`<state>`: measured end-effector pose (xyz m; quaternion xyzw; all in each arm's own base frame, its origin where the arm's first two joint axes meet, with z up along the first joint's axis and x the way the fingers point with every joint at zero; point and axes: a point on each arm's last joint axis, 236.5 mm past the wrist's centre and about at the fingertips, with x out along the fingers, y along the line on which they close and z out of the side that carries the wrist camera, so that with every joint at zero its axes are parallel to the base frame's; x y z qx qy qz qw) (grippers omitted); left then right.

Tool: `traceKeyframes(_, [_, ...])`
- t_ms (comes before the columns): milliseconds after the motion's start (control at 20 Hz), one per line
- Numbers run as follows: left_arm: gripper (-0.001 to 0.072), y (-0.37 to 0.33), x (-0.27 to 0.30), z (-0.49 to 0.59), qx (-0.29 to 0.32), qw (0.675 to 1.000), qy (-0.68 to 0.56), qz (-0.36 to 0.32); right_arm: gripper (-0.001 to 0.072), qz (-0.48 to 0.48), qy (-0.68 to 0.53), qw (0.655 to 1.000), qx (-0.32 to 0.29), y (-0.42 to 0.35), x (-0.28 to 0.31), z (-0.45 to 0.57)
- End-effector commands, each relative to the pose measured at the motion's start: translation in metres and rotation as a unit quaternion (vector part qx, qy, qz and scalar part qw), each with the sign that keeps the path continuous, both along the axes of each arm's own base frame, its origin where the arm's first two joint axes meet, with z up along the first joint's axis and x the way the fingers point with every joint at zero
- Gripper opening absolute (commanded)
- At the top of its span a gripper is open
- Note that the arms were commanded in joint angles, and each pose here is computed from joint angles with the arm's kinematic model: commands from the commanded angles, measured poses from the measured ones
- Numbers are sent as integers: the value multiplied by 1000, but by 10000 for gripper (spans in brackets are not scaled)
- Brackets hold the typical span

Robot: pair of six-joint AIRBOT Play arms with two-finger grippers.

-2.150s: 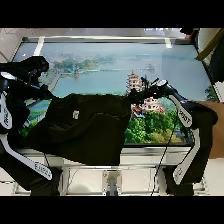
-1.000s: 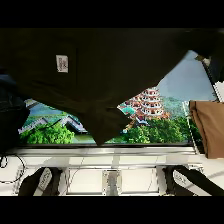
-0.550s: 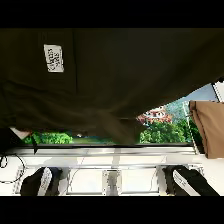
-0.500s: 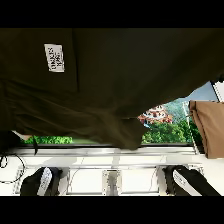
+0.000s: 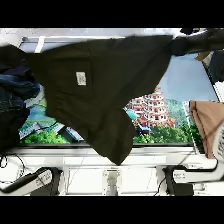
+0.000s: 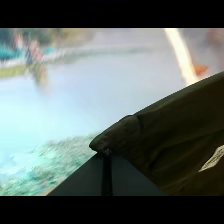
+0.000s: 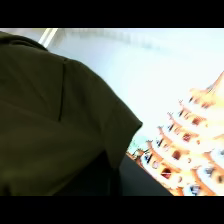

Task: Fold the clothes and pants, and hang the long-sleeved shirts on hangers.

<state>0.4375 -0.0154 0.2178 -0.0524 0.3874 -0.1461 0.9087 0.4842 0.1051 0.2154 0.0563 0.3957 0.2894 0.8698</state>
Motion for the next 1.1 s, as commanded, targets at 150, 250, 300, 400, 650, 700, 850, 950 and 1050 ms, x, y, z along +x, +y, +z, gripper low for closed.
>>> traceKeyframes(150, [20, 17, 168, -162, 102, 990, -55, 79, 2, -76, 61, 994, 48, -11, 105, -153])
traceKeyframes(250, [20, 21, 201, -164, 64, 985, -97, 124, 3, -92, 59, 993, 47, -16, 117, -172])
traceKeyframes(300, [20, 22, 209, -166, 58, 984, -103, 130, 3, -85, 59, 994, 42, -14, 117, -176])
traceKeyframes(400, [21, 21, 208, -169, 60, 985, -95, 128, 3, -32, 64, 997, 20, -1, 101, -179])
traceKeyframes(650, [21, 63, 162, -159, 85, 986, -13, 140, 1, 90, 112, 986, -82, 40, 31, -172])
traceKeyframes(700, [21, 74, 149, -159, 86, 986, 11, 145, 1, 109, 115, 984, -85, 53, 17, -166])
traceKeyframes(850, [21, 104, 107, -162, 83, 979, 87, 163, 1, 149, 147, 973, -94, 83, -47, -167])
traceKeyframes(950, [21, 113, 73, -173, 83, 971, 155, 159, 1, 153, 182, 967, -94, 92, -101, -186])
traceKeyframes(1050, [21, 112, 43, -182, 90, 964, 214, 131, 2, 118, 192, 970, -86, 91, -138, -206])
